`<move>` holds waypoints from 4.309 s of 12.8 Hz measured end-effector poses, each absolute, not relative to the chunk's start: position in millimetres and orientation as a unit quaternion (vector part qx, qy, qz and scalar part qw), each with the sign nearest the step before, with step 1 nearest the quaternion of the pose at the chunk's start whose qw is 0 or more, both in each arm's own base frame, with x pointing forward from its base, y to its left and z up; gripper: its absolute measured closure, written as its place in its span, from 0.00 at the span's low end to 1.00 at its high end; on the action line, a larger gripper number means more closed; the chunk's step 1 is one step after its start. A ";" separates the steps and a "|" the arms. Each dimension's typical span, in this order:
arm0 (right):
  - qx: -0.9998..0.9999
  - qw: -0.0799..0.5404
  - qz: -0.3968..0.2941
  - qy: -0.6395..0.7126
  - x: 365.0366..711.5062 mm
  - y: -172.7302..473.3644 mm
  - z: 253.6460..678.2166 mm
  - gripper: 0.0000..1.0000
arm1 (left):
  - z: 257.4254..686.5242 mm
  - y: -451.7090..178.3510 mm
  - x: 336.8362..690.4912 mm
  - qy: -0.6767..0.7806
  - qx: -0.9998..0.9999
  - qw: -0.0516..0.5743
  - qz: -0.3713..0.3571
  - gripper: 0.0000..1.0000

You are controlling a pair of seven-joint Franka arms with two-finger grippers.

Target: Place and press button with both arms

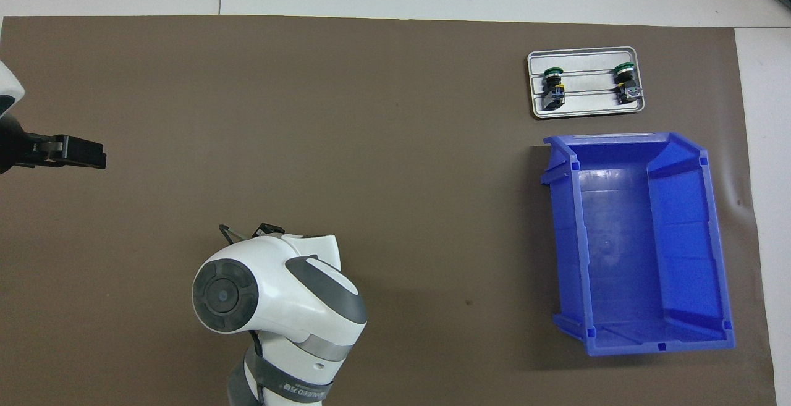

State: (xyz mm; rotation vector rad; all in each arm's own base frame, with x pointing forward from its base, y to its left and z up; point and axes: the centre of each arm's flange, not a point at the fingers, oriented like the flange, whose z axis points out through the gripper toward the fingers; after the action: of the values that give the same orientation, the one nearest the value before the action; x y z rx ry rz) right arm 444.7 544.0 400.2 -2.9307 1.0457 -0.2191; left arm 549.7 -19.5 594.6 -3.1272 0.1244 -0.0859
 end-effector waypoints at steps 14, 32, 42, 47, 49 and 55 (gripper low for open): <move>-0.991 -0.029 -0.033 0.124 503.9 206.7 529.5 0.57 | 594.6 -19.5 549.7 0.040 -0.999 0.005 -0.027 0.00; -0.987 0.006 -0.006 -0.162 603.0 -14.3 398.0 0.57 | 594.6 -19.5 549.7 0.040 -0.999 0.005 -0.027 0.00; -0.985 0.006 -0.007 -0.170 595.9 -29.0 352.1 0.57 | 594.5 -19.5 549.6 0.040 -0.999 0.005 -0.027 0.00; -0.986 0.006 -0.012 -0.167 591.6 -28.2 346.7 0.41 | 594.5 -19.5 549.6 0.040 -0.999 0.005 -0.027 0.00; -0.990 0.006 -0.014 -0.142 591.9 -27.5 348.8 0.33 | 594.5 -19.5 549.6 0.040 -0.999 0.005 -0.027 0.00; -0.998 0.005 -0.055 -0.021 586.5 -21.7 411.2 0.04 | 594.5 -19.5 549.6 0.040 -0.999 0.005 -0.027 0.00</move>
State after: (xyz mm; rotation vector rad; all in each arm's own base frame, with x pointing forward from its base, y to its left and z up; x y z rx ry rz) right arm 586.5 -21.7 411.2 -3.1259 -0.0672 -0.1733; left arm 549.6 -19.5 594.5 -3.1273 0.1244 -0.0839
